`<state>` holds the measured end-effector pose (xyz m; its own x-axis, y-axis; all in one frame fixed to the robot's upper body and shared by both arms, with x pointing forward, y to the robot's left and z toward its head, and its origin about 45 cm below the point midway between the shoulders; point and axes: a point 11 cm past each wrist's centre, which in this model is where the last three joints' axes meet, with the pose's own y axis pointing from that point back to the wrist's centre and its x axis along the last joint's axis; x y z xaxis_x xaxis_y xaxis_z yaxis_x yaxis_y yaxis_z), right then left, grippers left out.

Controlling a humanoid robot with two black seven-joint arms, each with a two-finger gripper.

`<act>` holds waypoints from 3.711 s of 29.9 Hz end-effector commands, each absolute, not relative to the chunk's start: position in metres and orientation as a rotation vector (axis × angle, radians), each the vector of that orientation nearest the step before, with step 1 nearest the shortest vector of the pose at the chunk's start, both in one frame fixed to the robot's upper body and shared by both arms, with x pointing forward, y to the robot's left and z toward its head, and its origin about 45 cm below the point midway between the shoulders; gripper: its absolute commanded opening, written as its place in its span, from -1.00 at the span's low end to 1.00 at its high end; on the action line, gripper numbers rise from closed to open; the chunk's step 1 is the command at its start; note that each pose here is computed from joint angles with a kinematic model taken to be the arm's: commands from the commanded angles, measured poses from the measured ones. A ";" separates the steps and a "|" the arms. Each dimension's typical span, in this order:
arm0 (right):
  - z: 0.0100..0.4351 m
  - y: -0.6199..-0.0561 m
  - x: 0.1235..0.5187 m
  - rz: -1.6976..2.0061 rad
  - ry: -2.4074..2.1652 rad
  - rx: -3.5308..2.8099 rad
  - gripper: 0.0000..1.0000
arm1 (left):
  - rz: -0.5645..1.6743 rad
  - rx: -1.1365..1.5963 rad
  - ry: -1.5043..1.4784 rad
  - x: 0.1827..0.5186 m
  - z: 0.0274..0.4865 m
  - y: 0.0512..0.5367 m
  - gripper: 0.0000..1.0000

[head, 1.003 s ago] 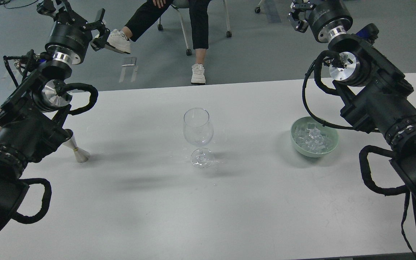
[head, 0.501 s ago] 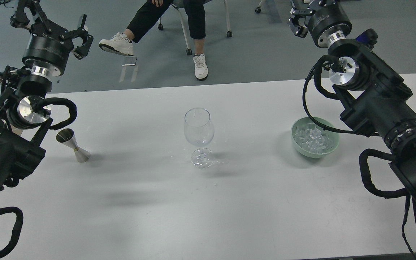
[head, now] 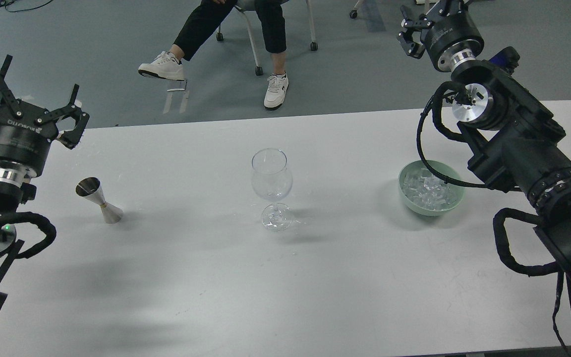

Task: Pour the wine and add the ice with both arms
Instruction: 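Lower the left gripper toward the metal jigger cup, then close the left gripper around the metal jigger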

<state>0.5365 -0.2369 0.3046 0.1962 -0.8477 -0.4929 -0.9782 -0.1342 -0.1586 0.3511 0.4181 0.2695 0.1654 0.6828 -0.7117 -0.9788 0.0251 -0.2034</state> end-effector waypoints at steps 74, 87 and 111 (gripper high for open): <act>0.259 -0.271 0.522 0.446 1.833 -2.000 1.00 | 1.600 -0.938 1.235 0.286 0.119 0.415 0.05; 0.255 -0.273 0.521 0.450 1.853 -1.995 1.00 | 1.598 -0.939 1.252 0.305 0.117 0.419 -0.01; 0.249 -0.273 0.518 0.460 1.863 -1.998 1.00 | 1.615 -0.977 1.279 0.321 0.109 0.421 -0.03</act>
<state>0.5184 -0.2736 0.2491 0.0722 -0.8763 -0.4763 -0.9973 -0.0570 -0.0464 0.3198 0.4181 0.1114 -0.3402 0.1444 -0.9292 -0.9378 -0.1251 0.3239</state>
